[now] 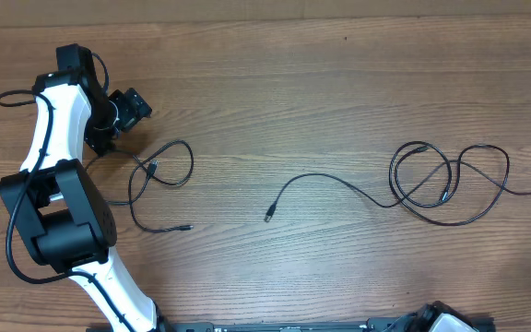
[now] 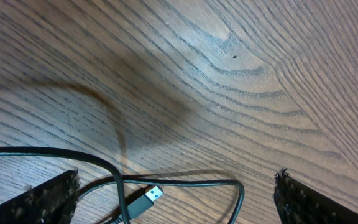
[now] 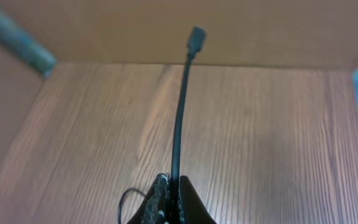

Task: Untangle cables
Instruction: 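Pull the grasped cable far rightward with the right gripper, then release the cable and move the right gripper back toward center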

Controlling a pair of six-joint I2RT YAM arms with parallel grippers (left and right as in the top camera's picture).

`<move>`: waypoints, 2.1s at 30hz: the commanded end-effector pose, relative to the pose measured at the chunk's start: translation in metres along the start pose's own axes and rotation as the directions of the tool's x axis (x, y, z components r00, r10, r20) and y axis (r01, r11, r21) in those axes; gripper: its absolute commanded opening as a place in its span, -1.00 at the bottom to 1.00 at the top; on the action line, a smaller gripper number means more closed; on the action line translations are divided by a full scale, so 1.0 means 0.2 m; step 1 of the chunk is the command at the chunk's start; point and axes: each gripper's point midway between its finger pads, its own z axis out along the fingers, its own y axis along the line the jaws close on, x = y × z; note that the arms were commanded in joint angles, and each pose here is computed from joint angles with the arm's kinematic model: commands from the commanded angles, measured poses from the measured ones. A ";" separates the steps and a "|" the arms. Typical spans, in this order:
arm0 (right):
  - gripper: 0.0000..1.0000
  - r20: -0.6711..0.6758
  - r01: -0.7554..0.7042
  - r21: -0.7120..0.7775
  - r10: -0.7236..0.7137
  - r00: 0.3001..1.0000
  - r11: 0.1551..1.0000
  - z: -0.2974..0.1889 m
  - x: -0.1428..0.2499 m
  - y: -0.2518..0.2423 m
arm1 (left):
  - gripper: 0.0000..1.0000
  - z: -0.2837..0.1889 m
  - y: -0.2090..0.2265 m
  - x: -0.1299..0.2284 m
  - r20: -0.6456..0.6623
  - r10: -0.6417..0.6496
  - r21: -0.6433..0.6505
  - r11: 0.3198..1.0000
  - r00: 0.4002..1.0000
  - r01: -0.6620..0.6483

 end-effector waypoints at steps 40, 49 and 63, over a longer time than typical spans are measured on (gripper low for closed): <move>-0.28 -0.669 0.306 -0.416 -0.516 0.535 0.856 0.16 1.37 0.66 | 0.99 -0.05 -0.02 -0.03 0.029 -0.008 0.004 1.000 1.000 0.008; 0.65 -0.607 0.409 -0.547 -0.683 0.407 0.730 0.03 1.52 0.67 | 0.99 -0.05 -0.02 -0.03 0.029 -0.008 0.004 1.000 1.000 0.008; 0.78 -0.428 0.451 -0.805 -0.904 0.005 0.384 -0.39 1.84 0.54 | 0.99 -0.05 -0.02 -0.03 0.029 -0.008 0.004 1.000 1.000 0.008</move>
